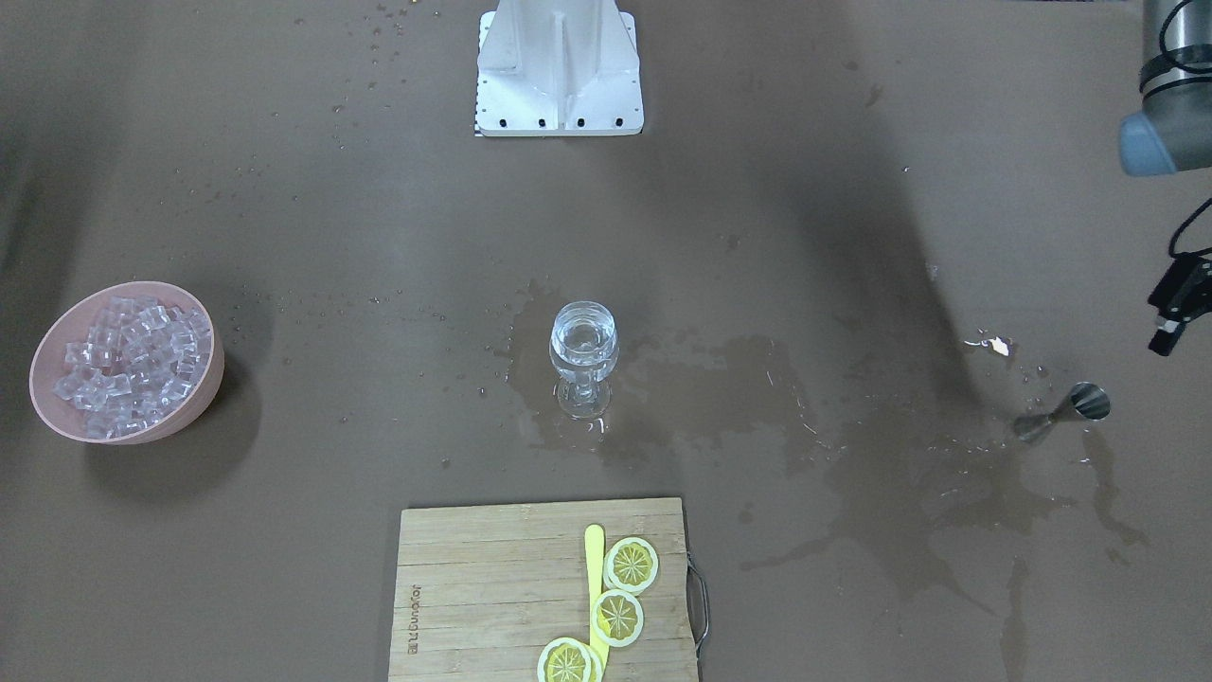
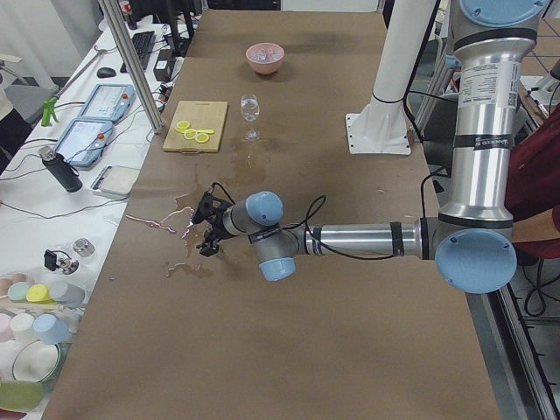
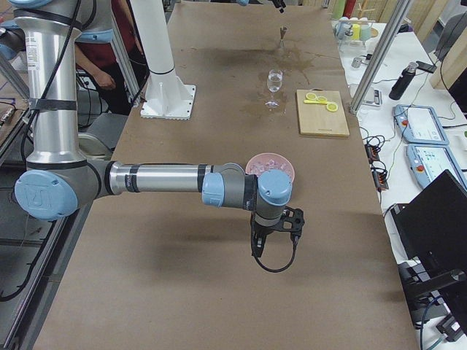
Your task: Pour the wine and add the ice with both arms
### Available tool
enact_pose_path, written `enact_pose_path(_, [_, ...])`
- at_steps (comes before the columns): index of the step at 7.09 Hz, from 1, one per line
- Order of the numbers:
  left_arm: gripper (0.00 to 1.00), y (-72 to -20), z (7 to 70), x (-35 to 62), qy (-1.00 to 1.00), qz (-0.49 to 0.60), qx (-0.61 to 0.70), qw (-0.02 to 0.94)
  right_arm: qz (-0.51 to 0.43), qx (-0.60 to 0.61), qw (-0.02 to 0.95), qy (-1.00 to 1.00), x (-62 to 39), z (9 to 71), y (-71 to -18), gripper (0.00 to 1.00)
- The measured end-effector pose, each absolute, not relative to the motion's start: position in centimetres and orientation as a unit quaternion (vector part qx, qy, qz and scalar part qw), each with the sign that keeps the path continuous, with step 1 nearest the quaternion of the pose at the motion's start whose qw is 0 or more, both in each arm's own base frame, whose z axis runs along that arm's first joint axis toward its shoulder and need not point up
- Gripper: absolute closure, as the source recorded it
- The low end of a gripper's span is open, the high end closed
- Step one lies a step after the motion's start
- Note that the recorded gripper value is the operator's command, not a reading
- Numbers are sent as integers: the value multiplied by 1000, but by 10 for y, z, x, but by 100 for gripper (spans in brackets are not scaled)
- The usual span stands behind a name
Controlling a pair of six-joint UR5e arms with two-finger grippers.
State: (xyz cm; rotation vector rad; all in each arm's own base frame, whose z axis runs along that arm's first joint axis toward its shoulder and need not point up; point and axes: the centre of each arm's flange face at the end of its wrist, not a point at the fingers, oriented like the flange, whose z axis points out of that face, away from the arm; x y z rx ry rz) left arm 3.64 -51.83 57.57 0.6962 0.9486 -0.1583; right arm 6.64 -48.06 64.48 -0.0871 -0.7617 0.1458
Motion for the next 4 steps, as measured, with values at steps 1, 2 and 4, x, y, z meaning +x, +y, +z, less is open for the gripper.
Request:
enact_pose_path(1, [2,-520,568,-2,452,-68,299,838,71,-42,925,-372,66,644,-481,0])
enact_pose_path(2, [2,-524,555,-34,444,-50,278,851,71,-42,925,-372,65,643,-482,0])
enact_pose_path(4, [2,-524,522,-75,414,-14,242,877,68,-39,924,-373,62,638,-483,0])
